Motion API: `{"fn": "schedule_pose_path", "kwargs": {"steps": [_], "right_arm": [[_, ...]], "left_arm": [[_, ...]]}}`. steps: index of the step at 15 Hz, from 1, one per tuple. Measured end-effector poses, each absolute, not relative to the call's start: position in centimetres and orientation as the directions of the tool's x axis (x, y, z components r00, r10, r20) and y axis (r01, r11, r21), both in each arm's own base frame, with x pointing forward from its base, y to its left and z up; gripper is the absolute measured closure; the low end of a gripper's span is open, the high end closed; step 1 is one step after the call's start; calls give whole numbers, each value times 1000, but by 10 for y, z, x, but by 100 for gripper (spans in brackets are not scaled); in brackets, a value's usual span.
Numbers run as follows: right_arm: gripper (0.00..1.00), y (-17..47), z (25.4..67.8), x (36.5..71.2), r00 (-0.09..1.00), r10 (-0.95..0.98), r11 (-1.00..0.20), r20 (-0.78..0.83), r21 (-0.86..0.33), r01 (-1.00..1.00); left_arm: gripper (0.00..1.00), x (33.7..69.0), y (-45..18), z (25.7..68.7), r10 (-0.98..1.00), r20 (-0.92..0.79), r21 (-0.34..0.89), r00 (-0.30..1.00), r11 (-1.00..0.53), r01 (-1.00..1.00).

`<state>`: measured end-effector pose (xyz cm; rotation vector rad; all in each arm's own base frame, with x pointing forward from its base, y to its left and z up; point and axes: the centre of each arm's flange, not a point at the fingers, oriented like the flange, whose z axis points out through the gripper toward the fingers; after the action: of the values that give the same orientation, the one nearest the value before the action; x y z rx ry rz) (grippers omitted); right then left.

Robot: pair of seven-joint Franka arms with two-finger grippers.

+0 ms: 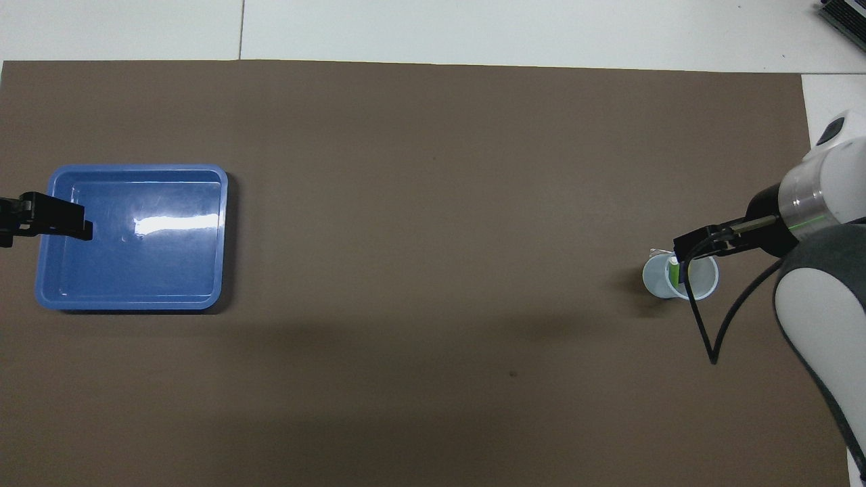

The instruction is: Right arm passes pens to left for tray arrangement

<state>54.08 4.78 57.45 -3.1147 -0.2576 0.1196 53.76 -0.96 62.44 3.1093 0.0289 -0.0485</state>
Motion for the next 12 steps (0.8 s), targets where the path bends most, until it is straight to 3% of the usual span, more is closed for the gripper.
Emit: {"fn": "schedule_pose_path", "kwargs": {"steps": [12], "right_arm": [[0,24,545,541,980,196,-981,-35,-19,196]], "left_arm": [[0,540,-10,626,19,-11,32,1000,-999,19]]}}
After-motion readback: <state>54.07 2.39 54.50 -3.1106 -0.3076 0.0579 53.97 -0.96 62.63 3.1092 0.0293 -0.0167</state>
